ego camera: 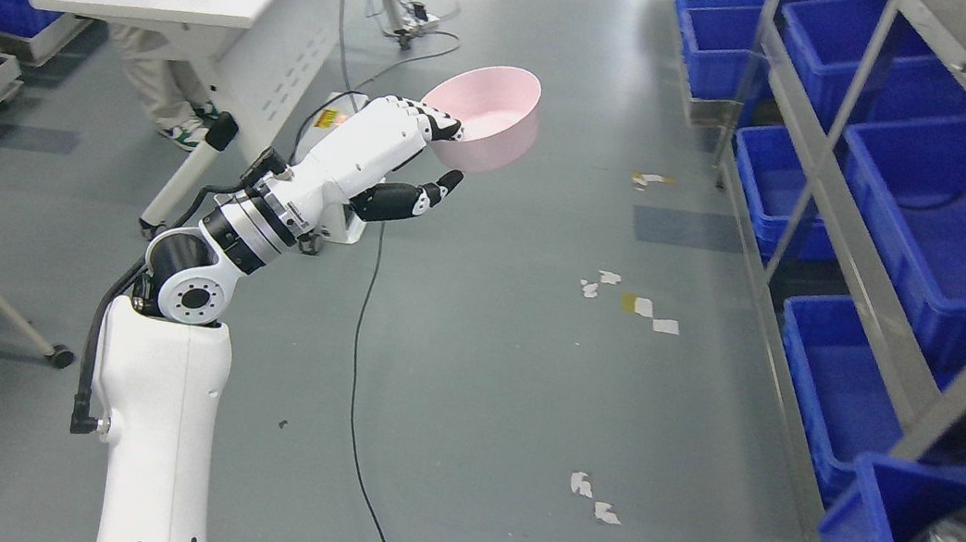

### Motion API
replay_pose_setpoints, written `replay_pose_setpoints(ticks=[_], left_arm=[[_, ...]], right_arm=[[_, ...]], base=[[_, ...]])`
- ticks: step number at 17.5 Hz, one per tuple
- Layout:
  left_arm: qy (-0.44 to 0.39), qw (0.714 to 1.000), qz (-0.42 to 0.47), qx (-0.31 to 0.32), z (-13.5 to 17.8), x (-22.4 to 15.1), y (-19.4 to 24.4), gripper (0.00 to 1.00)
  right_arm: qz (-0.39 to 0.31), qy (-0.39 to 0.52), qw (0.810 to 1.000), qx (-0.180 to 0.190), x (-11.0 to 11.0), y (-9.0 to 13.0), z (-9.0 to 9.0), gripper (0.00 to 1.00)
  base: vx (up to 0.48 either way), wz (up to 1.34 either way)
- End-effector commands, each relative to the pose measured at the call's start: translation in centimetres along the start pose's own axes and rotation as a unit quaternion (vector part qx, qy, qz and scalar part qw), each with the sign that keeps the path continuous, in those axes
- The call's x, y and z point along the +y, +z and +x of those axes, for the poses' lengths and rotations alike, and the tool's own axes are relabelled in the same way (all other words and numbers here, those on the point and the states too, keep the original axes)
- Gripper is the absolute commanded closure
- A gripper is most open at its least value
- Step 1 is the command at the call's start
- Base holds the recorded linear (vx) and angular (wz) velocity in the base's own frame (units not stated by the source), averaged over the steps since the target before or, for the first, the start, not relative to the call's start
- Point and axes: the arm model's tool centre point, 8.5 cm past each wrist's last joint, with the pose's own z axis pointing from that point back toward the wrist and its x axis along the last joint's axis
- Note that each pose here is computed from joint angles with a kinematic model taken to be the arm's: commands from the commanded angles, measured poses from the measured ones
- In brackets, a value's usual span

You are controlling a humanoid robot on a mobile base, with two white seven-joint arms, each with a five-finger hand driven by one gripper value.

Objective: Stack pink IKEA bowl on shelf middle layer
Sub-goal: 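Hold the pink bowl raised in the left hand while driving to the other shelf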

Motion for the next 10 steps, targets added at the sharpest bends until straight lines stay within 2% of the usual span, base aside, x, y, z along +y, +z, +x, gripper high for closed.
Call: replay_pose_setpoints(ticks=[1,5,10], left_arm=[[-0.002,1.0,-0.002,0.008,-0.47,0.11,0.93,0.95],[0.001,1.0,0.003,0.005,-0.42,0.27,0.9,0.96],[0.004,1.0,-0.007,-0.004,0.04,-0.42,0.49,0.96]], right_arm=[[-0.007,0.001,1.0,0.002,-0.82,0.01,-0.73,0.0],[-0.007,0.001,1.0,0.002,-0.82,0.01,-0.73,0.0],[-0.007,0.001,1.0,0.002,-0.82,0.01,-0.73,0.0]], base=[[0.271,0.69],[0.32,0.4],[0.341,0.02]])
